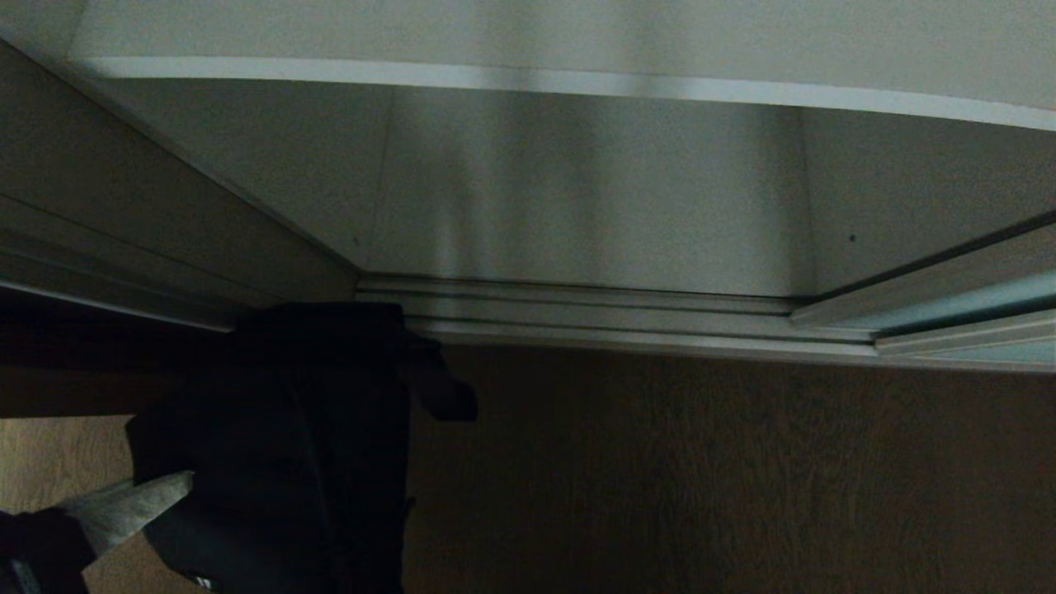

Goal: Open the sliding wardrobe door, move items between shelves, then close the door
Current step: Place the bag on the higher shelf

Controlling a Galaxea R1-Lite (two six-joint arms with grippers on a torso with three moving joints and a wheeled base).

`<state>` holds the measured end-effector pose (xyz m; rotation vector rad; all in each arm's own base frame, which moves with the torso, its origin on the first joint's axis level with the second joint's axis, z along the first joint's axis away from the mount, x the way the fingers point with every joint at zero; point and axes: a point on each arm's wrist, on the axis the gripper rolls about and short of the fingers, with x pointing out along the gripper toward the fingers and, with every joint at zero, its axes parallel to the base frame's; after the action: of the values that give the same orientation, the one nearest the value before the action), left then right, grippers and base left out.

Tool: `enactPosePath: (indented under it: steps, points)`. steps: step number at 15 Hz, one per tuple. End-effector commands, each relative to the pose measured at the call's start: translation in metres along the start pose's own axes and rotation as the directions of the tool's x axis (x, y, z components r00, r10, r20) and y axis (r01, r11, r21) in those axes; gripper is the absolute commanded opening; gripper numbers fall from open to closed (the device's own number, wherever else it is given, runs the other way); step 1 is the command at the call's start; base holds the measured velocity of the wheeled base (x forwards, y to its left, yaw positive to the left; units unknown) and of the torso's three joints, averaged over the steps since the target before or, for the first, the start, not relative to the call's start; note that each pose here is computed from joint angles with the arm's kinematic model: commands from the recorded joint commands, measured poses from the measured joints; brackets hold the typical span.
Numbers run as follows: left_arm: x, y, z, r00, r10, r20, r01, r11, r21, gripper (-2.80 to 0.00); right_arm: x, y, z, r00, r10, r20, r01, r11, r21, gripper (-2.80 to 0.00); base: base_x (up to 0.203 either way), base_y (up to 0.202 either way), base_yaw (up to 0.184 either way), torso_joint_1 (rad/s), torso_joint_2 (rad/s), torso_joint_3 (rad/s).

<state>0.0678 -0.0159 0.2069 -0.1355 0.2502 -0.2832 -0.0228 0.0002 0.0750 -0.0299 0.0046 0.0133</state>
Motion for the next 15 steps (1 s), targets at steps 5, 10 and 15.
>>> enactPosePath:
  steps: [5, 10, 15]
  points:
    - [-0.050, -0.007, 0.018, 0.991, 0.013, 0.132, -0.018, 0.999, 0.034, -2.80, 0.000, 0.000, 0.000, 1.000, 0.001, 0.002, -0.001, 1.000, -0.001, -2.80, 0.000, 0.000, 0.000, 0.000, 0.00, 0.000]
    - [-0.068, -0.011, 0.032, 0.975, 0.001, 0.222, -0.013, 0.999, 0.053, -2.80, 0.000, 0.000, 0.000, 1.000, 0.001, 0.000, -0.001, 1.000, -0.001, -2.80, 0.000, 0.000, 0.000, 0.000, 0.00, 0.000]
    - [-0.082, -0.013, 0.033, 0.966, 0.015, 0.256, -0.037, 0.996, 0.082, -2.80, 0.000, 0.000, 0.000, 1.000, 0.001, 0.000, -0.001, 1.000, -0.001, -2.80, 0.000, 0.000, 0.000, 0.000, 0.00, 0.000]
